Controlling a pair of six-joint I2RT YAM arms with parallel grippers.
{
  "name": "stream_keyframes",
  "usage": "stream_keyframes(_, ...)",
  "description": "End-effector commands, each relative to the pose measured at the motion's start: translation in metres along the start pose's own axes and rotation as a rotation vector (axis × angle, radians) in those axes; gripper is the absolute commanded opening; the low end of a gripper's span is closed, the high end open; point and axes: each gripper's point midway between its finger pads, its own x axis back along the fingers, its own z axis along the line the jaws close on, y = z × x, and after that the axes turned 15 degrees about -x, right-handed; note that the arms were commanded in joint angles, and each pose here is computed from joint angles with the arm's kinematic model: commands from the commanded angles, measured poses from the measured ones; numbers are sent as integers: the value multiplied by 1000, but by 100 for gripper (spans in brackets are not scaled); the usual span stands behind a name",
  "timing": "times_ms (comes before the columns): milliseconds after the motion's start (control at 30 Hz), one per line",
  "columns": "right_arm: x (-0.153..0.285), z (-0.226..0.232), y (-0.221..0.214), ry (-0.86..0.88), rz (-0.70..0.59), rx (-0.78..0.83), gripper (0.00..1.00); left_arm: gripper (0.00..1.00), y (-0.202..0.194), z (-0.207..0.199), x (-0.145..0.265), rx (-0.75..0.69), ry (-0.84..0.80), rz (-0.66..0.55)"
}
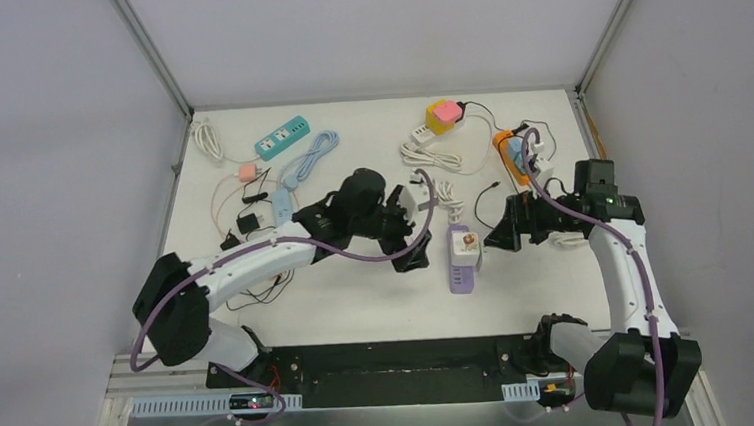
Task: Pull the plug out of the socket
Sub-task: Remove the plug from the socket.
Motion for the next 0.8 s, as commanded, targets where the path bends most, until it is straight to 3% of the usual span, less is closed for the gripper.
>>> stream_keyframes(0,-6,-36,8,-130,-19,138,99,94,23,7,-31,-193,-13,-48)
stream_keyframes(200,-29,-62,-30,-245,171,284,97,93,15,4,-64,-186,-3,-51)
stream_keyframes(467,-47,-72,-36,-305,213,256,92,92,13,7,-68,-161,39,-58)
stream_keyframes(767,-48,-78,-35,-342,232,244,74,91,10,4,-70,-129,33,-50)
